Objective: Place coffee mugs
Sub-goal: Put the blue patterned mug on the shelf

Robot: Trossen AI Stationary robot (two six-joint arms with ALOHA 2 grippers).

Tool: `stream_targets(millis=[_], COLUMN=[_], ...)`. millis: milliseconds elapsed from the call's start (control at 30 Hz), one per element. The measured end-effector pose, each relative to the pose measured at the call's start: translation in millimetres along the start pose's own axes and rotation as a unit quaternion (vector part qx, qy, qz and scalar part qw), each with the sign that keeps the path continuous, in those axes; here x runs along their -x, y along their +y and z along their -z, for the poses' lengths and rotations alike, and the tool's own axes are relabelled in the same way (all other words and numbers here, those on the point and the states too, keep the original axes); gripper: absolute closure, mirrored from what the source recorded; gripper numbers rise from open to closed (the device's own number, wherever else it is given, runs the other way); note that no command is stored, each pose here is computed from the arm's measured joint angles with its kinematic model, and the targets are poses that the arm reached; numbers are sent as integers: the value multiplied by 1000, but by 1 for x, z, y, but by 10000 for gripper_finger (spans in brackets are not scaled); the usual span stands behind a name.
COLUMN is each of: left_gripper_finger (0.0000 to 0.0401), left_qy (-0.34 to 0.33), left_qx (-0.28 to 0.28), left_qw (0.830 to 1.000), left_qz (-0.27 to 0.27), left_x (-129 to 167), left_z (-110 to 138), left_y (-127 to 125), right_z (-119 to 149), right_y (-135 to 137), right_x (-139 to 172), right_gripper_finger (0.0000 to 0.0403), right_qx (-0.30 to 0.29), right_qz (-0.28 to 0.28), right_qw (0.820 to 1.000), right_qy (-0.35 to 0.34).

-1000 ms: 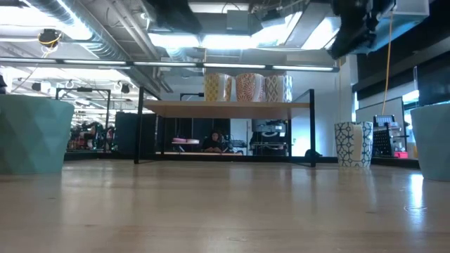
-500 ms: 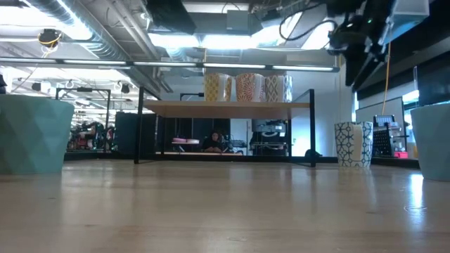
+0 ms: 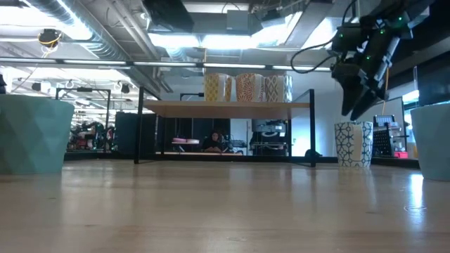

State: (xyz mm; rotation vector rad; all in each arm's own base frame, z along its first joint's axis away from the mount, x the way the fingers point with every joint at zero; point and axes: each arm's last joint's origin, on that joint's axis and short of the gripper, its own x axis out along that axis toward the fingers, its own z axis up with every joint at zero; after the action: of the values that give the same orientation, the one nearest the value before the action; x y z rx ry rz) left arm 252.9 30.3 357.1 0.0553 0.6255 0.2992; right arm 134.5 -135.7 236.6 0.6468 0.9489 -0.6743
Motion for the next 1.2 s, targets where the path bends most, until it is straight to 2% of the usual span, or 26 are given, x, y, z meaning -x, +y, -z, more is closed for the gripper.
stream_targets(millis=[400, 700, 933, 1200], left_gripper_finger=[282, 282, 282, 282], left_qy=[0, 0, 0, 0], left_qx=[5, 5, 4, 4], left_qw=[1000, 1000, 1000, 1000], left_qz=[-8, -17, -17, -17], left_x=[0, 0, 0, 0], left_z=[0, 0, 0, 0], left_y=[1, 1, 1, 1], right_z=[6, 16, 16, 16], right_y=[-5, -8, -8, -7], right_x=[-11, -21, -21, -14], right_gripper_finger=[209, 282, 385, 396], right_qx=[12, 12, 36, 39], right_qz=[33, 35, 40, 42], right_qw=[999, 999, 999, 998], right_qy=[-5, 9, 9, 10])
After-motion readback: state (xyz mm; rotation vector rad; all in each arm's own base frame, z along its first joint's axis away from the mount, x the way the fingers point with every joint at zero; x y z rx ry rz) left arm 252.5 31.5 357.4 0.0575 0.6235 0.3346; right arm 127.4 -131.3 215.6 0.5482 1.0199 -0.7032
